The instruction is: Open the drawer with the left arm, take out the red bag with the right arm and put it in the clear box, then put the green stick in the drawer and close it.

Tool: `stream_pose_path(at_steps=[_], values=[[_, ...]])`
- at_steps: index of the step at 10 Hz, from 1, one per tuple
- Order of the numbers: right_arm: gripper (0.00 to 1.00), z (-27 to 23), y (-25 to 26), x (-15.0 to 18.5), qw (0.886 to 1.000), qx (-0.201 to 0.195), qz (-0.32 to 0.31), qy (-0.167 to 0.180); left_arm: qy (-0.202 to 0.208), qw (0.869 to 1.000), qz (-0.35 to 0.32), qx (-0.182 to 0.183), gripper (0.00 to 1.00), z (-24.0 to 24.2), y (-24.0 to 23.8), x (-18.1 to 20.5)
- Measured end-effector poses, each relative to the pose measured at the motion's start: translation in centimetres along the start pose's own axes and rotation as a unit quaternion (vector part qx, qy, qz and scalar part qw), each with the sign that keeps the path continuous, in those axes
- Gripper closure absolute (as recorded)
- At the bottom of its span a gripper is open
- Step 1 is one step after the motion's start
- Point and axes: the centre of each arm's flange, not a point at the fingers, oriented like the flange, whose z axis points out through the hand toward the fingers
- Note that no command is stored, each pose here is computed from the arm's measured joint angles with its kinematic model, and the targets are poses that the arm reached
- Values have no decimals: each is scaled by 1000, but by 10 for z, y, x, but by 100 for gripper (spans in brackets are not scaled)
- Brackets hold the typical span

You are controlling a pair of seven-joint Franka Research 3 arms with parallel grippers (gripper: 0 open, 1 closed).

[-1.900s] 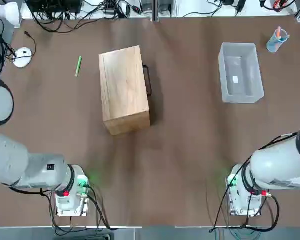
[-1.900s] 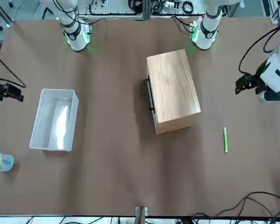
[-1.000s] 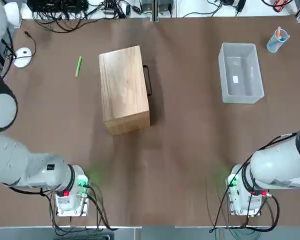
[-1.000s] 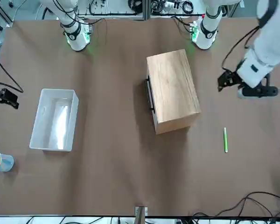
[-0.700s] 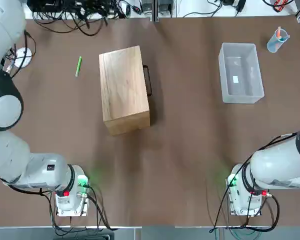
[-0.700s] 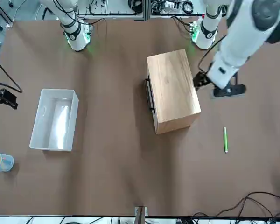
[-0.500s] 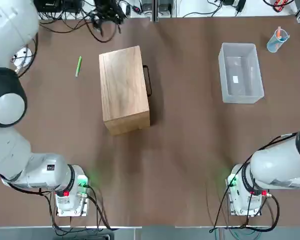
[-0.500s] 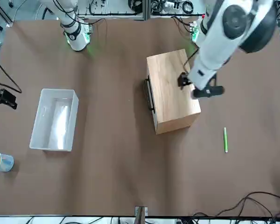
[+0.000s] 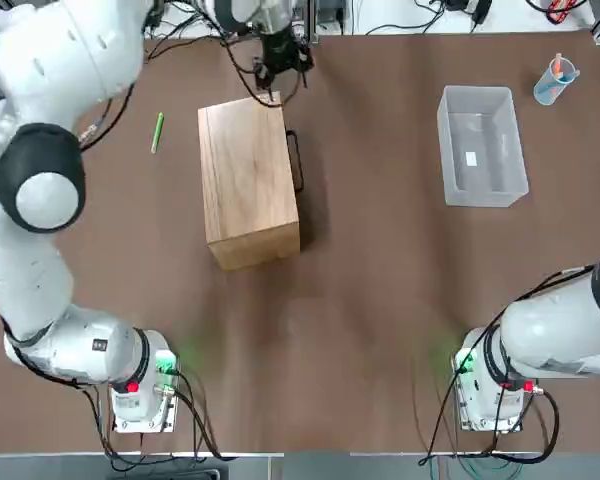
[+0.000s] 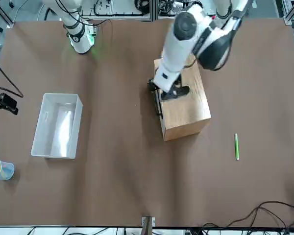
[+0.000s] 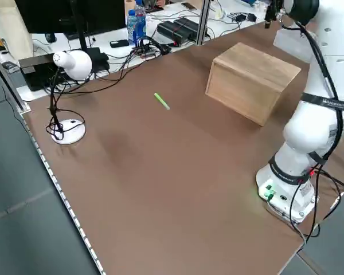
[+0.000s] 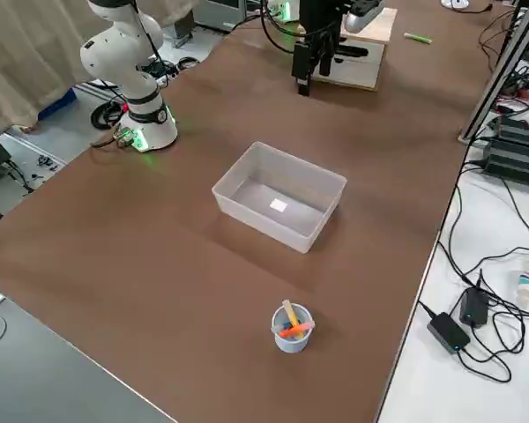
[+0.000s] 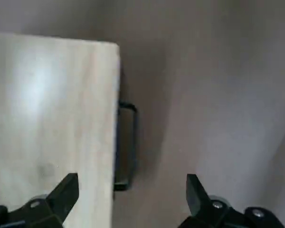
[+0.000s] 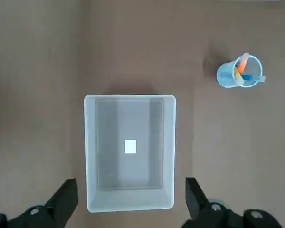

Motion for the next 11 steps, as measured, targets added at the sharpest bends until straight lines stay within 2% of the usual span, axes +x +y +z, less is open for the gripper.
stream_pose_path(at_steps=[3, 5, 7, 11], values=[[0, 0, -2, 0, 1000, 1, -1, 1, 25, 998, -35, 40, 0, 79, 53, -25], [0, 0, -8, 0, 999, 37, 1, 2, 49, 995, -32, 75, 0, 128, 72, -39], [0, 3, -17, 3, 997, 72, 2, 1, 45, 994, -30, 97, 1, 147, 72, -43], [0, 9, -18, 6, 997, 75, 1, -2, 30, 990, -12, 140, 2, 160, 59, -40]])
